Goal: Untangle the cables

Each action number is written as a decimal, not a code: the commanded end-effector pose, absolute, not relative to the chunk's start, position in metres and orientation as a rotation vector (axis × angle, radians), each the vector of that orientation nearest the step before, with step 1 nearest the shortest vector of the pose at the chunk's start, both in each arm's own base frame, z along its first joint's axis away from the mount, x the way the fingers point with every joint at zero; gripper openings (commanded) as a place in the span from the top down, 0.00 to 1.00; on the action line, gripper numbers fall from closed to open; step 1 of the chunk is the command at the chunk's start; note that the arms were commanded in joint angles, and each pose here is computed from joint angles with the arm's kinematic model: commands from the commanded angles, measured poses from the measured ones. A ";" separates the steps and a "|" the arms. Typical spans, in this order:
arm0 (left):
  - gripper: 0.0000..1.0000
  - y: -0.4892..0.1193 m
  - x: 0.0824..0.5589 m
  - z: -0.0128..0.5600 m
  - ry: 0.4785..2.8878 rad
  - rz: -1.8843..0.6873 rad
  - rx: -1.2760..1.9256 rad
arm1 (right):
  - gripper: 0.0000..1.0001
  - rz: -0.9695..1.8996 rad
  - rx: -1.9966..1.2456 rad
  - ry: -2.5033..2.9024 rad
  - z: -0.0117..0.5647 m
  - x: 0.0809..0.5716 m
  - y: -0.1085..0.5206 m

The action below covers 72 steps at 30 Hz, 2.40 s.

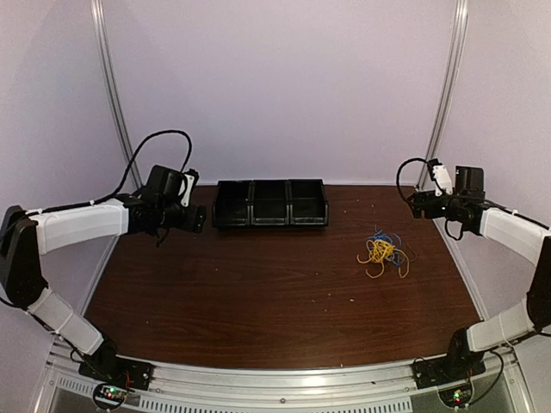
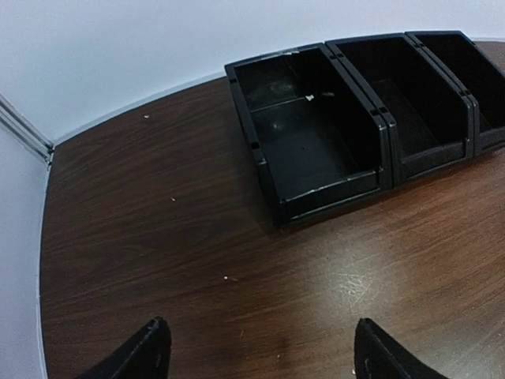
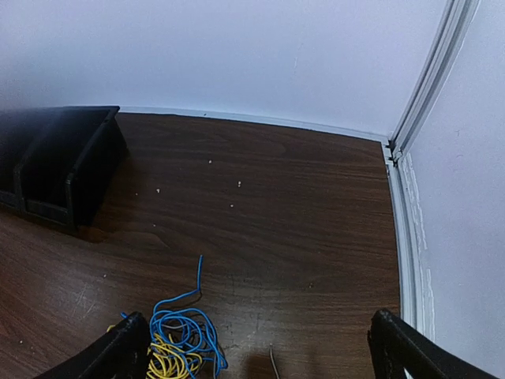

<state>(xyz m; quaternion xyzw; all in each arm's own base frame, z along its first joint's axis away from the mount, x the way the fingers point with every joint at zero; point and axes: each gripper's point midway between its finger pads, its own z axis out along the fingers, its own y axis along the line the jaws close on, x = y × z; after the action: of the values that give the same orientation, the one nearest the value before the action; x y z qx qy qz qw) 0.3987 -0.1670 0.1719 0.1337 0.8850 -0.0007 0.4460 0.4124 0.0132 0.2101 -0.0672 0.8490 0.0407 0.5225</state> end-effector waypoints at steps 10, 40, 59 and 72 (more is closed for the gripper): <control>0.15 -0.248 0.388 0.161 2.111 -0.405 0.604 | 0.05 0.135 -0.623 2.178 0.148 0.398 0.046; 0.06 -0.267 0.335 0.168 2.115 -0.644 0.478 | 0.11 0.870 -1.367 2.232 0.097 0.315 0.293; 0.08 -0.388 0.253 0.152 1.941 -1.006 0.842 | 0.48 0.690 -1.504 2.043 0.133 0.275 0.216; 0.10 -0.433 0.266 0.140 1.916 -1.117 0.884 | 0.61 0.624 -1.716 2.058 0.085 0.232 0.234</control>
<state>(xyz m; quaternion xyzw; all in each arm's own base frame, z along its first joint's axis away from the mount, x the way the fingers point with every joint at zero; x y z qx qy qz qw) 0.2612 -0.4105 0.1104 0.3375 0.7806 -0.3952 0.3472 0.2335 0.2244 0.0958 -0.5925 0.7426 0.2361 0.2041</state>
